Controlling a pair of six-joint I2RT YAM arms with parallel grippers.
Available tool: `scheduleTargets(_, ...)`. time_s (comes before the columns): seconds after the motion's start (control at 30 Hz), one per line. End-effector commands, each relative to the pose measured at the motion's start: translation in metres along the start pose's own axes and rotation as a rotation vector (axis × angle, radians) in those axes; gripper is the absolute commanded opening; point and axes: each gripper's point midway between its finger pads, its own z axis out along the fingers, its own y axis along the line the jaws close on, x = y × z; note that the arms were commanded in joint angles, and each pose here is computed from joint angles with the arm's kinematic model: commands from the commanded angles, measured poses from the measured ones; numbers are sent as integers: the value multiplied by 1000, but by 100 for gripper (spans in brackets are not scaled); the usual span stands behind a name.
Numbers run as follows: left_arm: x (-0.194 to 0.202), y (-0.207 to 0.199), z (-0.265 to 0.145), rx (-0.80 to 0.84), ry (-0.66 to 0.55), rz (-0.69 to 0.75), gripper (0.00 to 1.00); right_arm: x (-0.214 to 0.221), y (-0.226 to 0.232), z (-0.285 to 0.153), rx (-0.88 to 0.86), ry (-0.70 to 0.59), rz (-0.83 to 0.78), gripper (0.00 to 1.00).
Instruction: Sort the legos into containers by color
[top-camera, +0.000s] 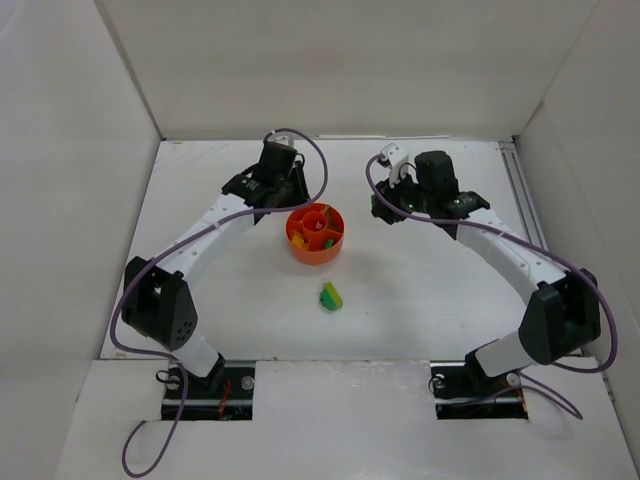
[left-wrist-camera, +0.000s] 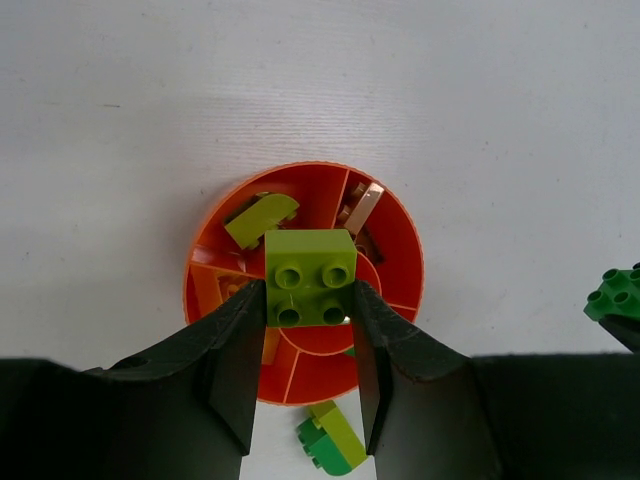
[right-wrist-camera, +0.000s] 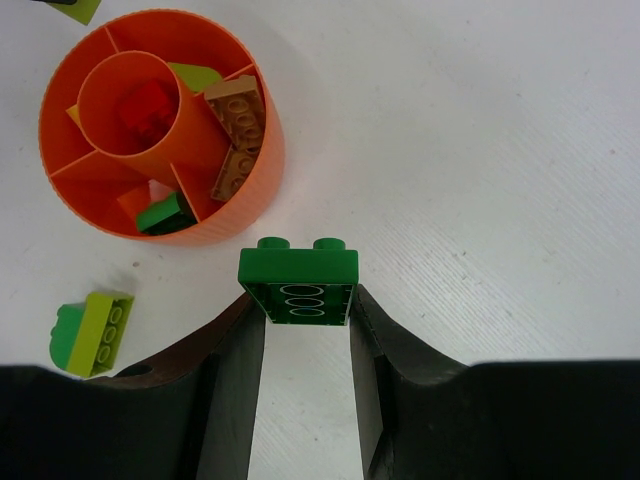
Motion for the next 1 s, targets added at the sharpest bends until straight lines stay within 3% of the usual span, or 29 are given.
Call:
scheduleTargets(0.0, -20, -4, -7, 6, -46, 3, 0, -32, -3, 0, 11, -77, -47, 0)
scheduleTargets(0.7, -15, 14, 7, -66, -1, 7, 0, -34, -2, 13, -27, -69, -62, 0)
scheduleTargets(0.97, 8, 14, 6, -30, 71, 8, 0, -32, 0, 16, -39, -62, -59, 0)
